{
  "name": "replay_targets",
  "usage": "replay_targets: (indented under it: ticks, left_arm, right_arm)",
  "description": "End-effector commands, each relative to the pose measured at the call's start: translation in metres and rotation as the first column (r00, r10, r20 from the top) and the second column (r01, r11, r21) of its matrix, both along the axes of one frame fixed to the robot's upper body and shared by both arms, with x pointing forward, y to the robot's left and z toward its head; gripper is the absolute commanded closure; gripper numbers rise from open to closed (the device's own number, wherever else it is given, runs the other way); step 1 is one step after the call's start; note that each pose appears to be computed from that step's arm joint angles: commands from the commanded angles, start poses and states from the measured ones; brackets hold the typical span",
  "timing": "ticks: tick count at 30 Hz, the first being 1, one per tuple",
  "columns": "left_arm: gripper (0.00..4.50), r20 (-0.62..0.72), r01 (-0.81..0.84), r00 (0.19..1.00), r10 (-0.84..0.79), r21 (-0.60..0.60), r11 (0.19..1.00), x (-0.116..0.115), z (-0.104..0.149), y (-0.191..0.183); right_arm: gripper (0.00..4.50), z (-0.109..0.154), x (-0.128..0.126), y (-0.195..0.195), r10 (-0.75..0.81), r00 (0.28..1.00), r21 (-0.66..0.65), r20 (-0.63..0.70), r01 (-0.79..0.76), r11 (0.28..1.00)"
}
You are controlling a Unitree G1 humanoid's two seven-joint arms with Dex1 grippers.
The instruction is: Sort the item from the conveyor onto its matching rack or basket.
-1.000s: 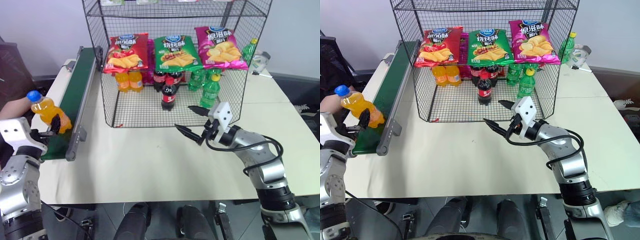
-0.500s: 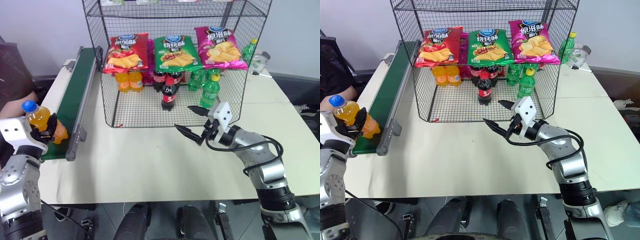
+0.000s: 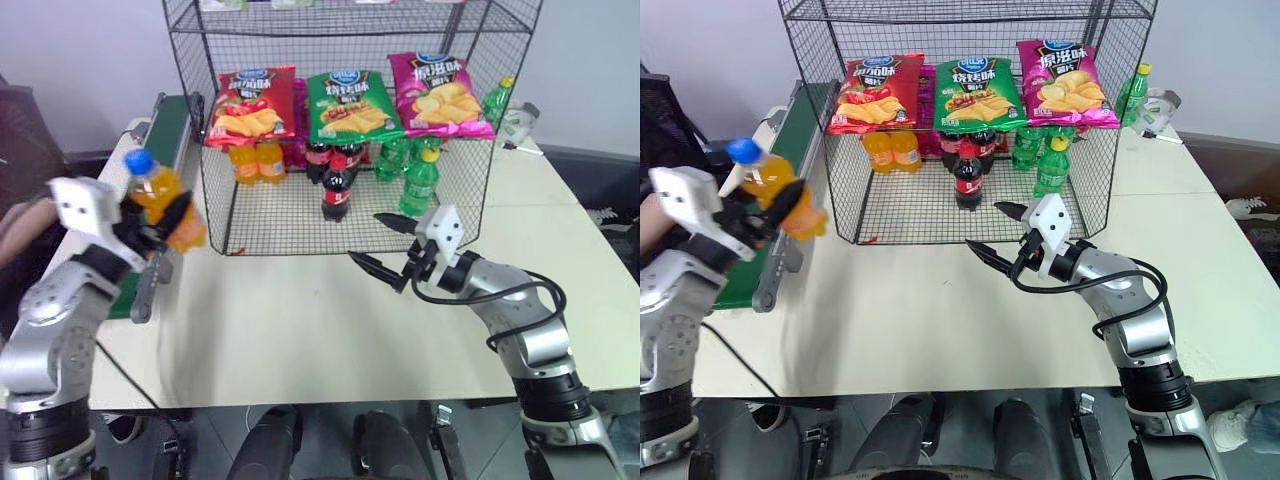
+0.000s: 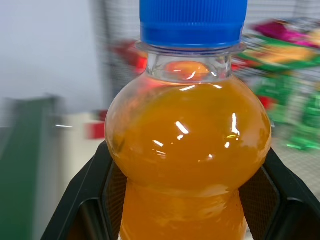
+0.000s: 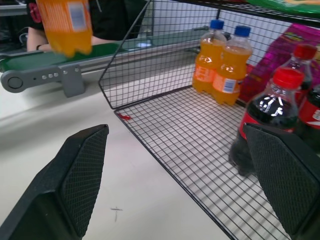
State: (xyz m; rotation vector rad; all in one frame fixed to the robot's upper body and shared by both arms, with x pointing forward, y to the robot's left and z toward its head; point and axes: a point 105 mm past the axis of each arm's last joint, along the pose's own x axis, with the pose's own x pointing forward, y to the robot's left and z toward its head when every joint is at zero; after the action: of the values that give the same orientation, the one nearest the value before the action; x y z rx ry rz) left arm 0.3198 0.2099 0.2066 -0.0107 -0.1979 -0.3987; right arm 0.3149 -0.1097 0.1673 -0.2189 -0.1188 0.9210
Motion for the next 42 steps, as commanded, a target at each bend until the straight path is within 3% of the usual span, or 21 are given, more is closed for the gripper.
replay_targets:
  ticks: [1, 7, 12, 19, 27, 31, 32, 42]
  left_arm:
    - [2.04, 0.032, -0.026, 0.999, 0.025, 0.034, 0.999, 0.016, 0.001, -0.018]
    - [2.04, 0.034, -0.092, 0.995, 0.091, 0.022, 0.996, 0.060, -0.027, -0.041]
    - [2.04, 0.045, -0.096, 0.994, 0.097, -0.034, 0.995, 0.089, -0.035, -0.057]
    - [2.04, 0.041, -0.110, 0.993, 0.111, -0.024, 0.994, 0.116, -0.045, -0.069]
    - [2.04, 0.011, -0.133, 0.991, 0.133, 0.014, 0.991, 0.126, -0.061, -0.072]
    - [0.25, 0.013, -0.154, 0.988, 0.154, 0.007, 0.988, 0.125, -0.064, -0.067]
    - [0.11, 0.012, -0.157, 0.988, 0.157, 0.003, 0.988, 0.125, -0.065, -0.065]
    - [0.11, 0.087, -0.107, 0.990, 0.109, -0.024, 0.994, 0.105, -0.052, -0.055]
  right_arm:
    - [0.00, 0.013, -0.008, 0.007, 0.027, 0.998, 0.012, 0.048, -0.027, 1.000]
    - [0.00, 0.007, -0.022, 0.019, 0.062, 0.998, 0.025, 0.014, -0.062, 0.998]
    - [0.00, 0.005, -0.031, 0.025, 0.061, 0.998, 0.036, 0.003, -0.061, 0.997]
    - [0.00, 0.003, -0.036, 0.022, 0.031, 1.000, 0.040, -0.003, -0.031, 0.999]
    - [0.00, 0.002, -0.037, 0.018, 0.016, 1.000, 0.033, 0.001, -0.016, 0.999]
    - [0.00, 0.001, -0.036, 0.016, 0.015, 1.000, 0.029, 0.002, -0.015, 0.999]
    - [0.00, 0.001, -0.035, 0.016, 0.017, 1.000, 0.028, 0.002, -0.017, 0.999]
    - [0.00, 0.005, -0.029, 0.018, 0.031, 1.000, 0.024, 0.007, -0.031, 0.999]
